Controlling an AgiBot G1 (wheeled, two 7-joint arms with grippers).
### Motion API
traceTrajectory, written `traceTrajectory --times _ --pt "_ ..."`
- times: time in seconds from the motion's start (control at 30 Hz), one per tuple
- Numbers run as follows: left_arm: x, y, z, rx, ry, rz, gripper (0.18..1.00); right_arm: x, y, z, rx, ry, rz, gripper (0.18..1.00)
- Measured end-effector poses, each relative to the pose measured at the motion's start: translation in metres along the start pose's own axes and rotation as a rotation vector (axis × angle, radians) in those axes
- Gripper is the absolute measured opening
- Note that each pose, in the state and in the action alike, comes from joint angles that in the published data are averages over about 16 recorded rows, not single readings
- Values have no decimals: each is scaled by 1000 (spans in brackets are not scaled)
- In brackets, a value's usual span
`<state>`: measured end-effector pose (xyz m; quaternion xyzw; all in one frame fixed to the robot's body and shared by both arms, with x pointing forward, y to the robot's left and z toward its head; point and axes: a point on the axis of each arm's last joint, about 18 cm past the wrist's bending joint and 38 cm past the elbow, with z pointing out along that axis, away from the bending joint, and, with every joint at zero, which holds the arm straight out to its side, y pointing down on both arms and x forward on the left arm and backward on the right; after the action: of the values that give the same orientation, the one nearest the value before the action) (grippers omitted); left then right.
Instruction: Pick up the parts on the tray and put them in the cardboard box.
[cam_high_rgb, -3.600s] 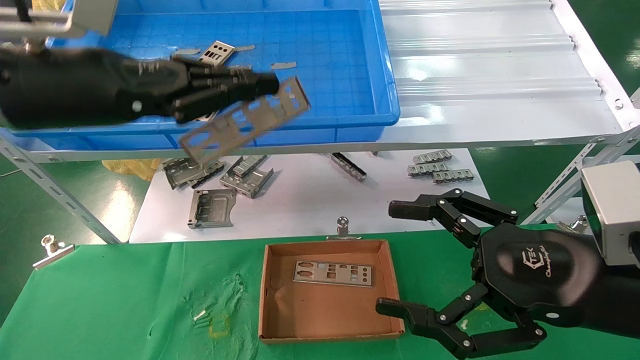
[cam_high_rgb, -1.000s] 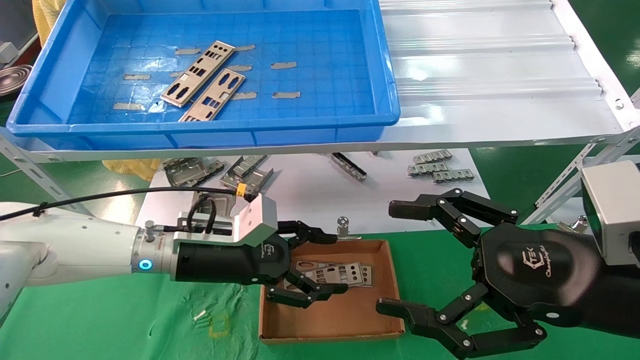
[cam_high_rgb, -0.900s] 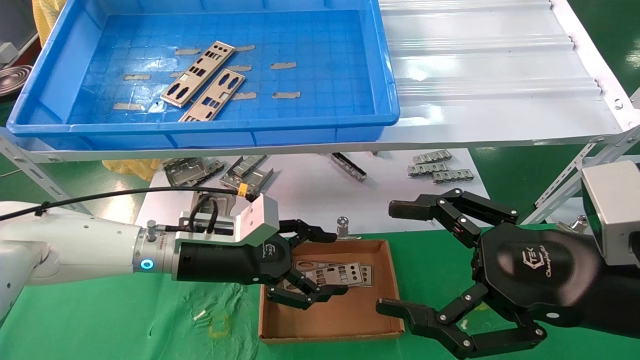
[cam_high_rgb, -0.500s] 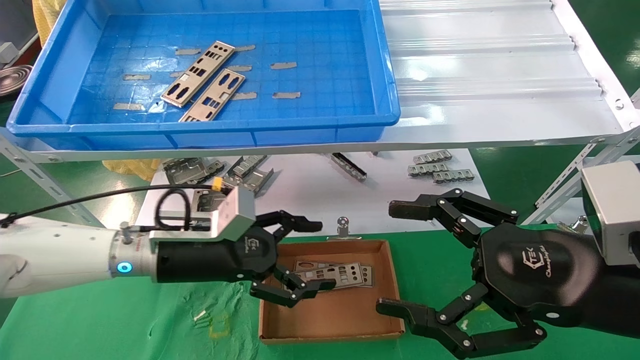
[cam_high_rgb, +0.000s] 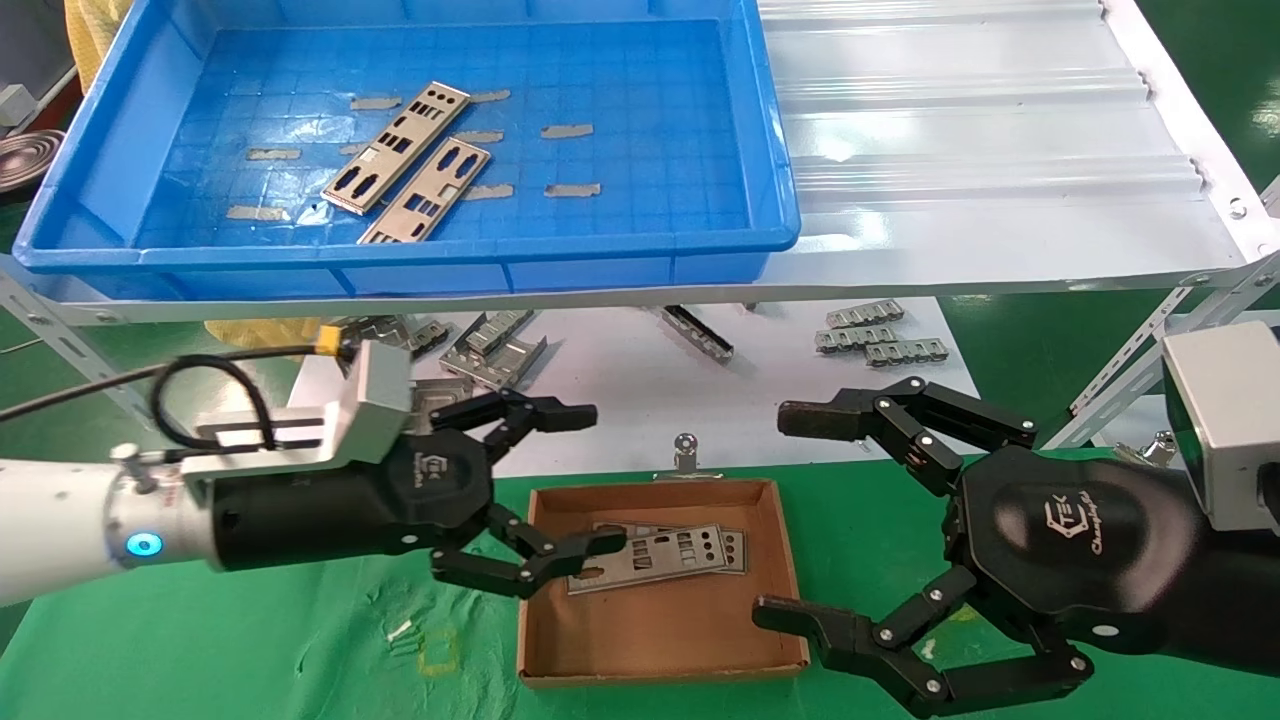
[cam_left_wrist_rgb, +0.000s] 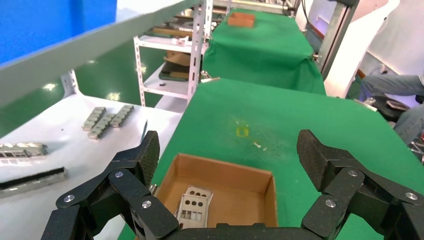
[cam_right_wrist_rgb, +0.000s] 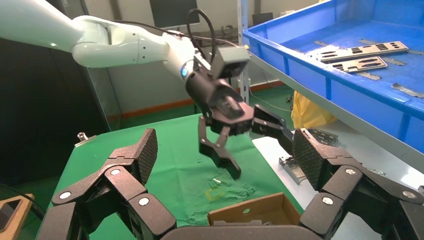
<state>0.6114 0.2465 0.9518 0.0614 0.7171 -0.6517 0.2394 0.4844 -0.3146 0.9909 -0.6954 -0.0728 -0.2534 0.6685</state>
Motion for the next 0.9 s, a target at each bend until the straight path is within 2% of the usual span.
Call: traceTrajectory --times 0.47,0.9 --pt "26 -31 -42 54 -12 18 1001 0 0 0 0 0 0 1001" --pt "62 -63 -75 61 9 45 1001 0 0 0 0 0 0 1001"
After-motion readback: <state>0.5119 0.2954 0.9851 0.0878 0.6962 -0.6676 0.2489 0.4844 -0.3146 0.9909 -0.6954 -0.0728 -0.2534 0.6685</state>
